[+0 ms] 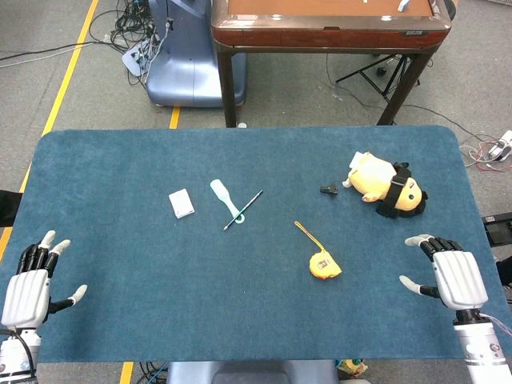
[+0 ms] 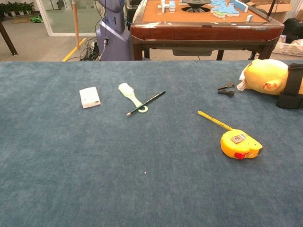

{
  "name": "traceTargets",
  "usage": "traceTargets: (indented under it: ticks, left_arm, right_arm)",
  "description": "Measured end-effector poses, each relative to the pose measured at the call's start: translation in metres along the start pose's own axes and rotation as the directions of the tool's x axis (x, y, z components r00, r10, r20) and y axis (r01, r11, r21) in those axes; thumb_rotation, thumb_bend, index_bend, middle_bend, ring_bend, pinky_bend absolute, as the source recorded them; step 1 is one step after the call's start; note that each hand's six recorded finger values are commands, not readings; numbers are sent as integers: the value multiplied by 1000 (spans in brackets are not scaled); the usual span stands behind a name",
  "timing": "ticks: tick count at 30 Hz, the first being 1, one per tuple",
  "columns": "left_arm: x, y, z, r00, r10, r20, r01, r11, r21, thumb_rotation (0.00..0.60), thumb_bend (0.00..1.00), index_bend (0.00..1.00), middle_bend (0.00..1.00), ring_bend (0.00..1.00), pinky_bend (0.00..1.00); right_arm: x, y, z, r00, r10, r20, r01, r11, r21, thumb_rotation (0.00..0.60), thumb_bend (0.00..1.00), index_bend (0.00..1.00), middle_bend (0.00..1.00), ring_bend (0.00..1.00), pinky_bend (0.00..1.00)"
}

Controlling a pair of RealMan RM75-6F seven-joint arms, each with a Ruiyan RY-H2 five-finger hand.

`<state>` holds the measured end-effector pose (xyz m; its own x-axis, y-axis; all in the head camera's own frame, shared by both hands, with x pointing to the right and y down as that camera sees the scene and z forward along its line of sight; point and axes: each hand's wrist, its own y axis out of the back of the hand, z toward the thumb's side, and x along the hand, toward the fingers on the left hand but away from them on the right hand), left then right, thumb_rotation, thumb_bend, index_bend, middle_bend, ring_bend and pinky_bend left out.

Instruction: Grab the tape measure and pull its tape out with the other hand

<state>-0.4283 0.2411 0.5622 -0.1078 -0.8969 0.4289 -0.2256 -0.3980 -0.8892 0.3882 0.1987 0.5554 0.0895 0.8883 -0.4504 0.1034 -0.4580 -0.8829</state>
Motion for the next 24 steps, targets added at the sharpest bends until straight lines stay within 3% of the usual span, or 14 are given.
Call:
traceTargets:
  ticks: [10,18,24]
  left_arm:
    - [-1,2,1,1000,3,1,-3,1000,1,600,178,163,0,0,16]
    - [-2,3,2,1000,6,2,-6,1000,-2,600,178,163,0,0,16]
    - [-4,4,1,1000,6,-2,-6,1000,-4,600,178,163,0,0,16]
  right_arm:
    - [-7,-3,4,1000,21,-23,-20,1000,18,600,179,349,364,350,349]
    - [-24,-13,10,997,58,-55,-49,989,143,600,175,350,337,339,347]
    - [-44,-35,18,987,136,-87,-116,973,202,600,83,292,230,204,282]
